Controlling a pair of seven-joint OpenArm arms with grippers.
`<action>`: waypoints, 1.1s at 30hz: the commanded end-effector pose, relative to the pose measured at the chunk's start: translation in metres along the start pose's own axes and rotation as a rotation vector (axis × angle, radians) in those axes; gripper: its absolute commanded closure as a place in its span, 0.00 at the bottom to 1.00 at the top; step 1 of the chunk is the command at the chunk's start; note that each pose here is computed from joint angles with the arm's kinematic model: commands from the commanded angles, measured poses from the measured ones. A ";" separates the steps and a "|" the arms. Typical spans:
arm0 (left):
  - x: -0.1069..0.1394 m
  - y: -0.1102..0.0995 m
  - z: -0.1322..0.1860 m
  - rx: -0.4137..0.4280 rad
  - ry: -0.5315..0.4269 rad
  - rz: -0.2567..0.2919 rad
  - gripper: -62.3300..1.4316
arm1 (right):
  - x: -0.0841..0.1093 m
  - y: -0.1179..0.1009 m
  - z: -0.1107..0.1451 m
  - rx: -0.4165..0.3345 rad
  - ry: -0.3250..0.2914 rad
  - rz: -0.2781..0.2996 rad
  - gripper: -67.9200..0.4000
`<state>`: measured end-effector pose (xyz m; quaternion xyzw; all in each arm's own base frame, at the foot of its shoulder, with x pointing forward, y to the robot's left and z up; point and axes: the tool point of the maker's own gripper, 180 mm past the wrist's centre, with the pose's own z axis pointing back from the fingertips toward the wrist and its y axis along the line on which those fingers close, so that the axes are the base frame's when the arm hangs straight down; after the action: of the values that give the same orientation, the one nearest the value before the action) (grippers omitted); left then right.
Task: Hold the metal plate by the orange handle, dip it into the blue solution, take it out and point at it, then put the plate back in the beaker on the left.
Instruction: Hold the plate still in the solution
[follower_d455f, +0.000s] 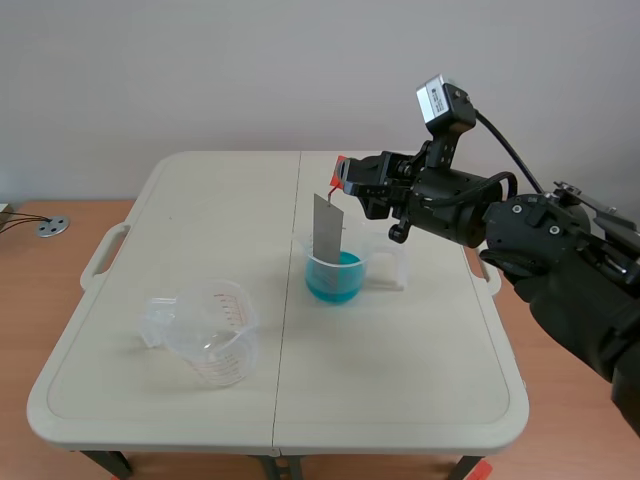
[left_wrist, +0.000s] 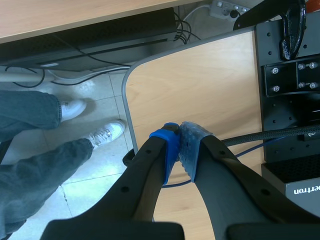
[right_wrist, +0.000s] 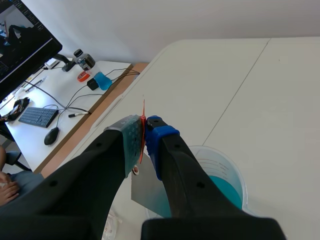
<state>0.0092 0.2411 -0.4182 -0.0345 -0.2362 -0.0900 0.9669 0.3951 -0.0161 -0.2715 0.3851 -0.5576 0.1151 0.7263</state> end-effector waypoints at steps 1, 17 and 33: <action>0.002 -0.001 0.000 -0.005 -0.006 0.004 0.95 | 0.012 0.000 -0.003 0.011 -0.015 0.026 0.97; 0.001 -0.001 0.000 -0.005 -0.006 0.004 0.95 | 0.013 0.007 -0.001 0.058 -0.015 0.032 0.97; 0.002 -0.001 0.000 -0.005 -0.006 0.004 0.95 | 0.042 0.014 0.006 0.103 -0.087 0.069 0.97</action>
<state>0.0092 0.2411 -0.4182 -0.0345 -0.2362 -0.0900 0.9669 0.3882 -0.0164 -0.2552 0.4053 -0.5655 0.1479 0.7029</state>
